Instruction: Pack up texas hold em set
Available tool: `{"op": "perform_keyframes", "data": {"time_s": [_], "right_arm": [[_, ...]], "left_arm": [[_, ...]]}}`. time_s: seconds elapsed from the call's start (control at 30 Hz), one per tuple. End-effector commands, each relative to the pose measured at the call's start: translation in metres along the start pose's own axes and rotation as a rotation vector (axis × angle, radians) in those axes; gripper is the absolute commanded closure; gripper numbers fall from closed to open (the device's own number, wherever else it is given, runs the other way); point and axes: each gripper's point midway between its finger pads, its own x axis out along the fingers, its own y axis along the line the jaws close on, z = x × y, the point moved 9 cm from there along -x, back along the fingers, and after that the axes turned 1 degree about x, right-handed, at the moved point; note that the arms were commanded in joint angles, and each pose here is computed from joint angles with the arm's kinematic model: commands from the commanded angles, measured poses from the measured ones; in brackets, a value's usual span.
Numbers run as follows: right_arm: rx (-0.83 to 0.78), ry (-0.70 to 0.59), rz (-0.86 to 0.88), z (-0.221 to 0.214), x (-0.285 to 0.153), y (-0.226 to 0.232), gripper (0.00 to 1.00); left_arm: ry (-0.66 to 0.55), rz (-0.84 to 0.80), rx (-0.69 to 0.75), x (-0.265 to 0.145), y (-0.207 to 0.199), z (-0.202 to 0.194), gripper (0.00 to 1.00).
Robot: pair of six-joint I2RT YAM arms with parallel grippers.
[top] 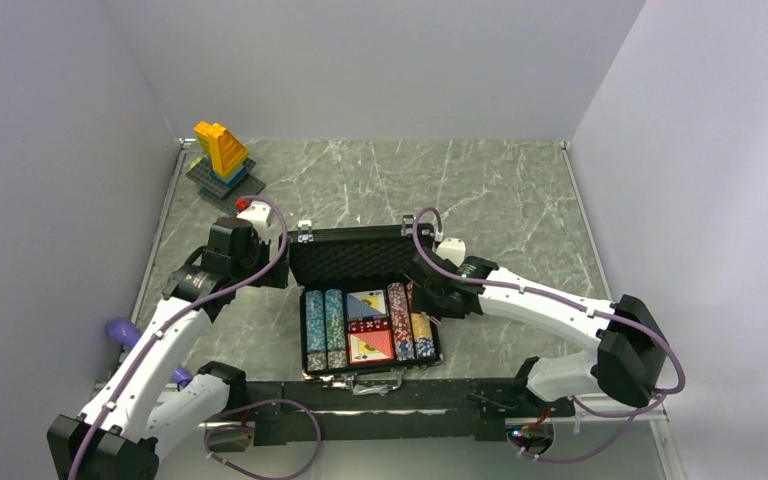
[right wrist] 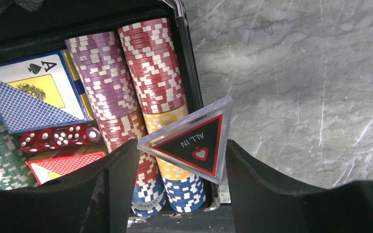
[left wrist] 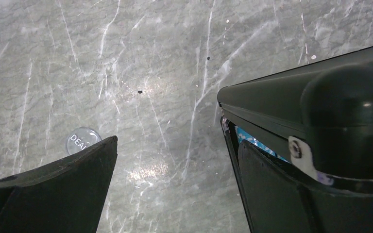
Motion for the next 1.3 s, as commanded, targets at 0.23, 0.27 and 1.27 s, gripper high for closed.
{"op": "perform_keyframes", "data": {"time_s": [0.23, 0.27, 1.27], "right_arm": [[-0.031, -0.121, 0.099, 0.011, -0.025, 0.024, 0.65], [-0.02, -0.138, 0.102, 0.012, -0.029, 0.022, 0.65], [-0.398, -0.115, 0.304, -0.003, 0.001, 0.127, 0.68]], "left_arm": [[-0.032, 0.004, -0.027, 0.001, 0.002, 0.009, 0.02], [-0.029, 0.002, -0.031, 0.001, 0.002, 0.011, 0.03], [-0.024, -0.009, -0.061, 0.007, 0.006, 0.013, 0.04]]}}
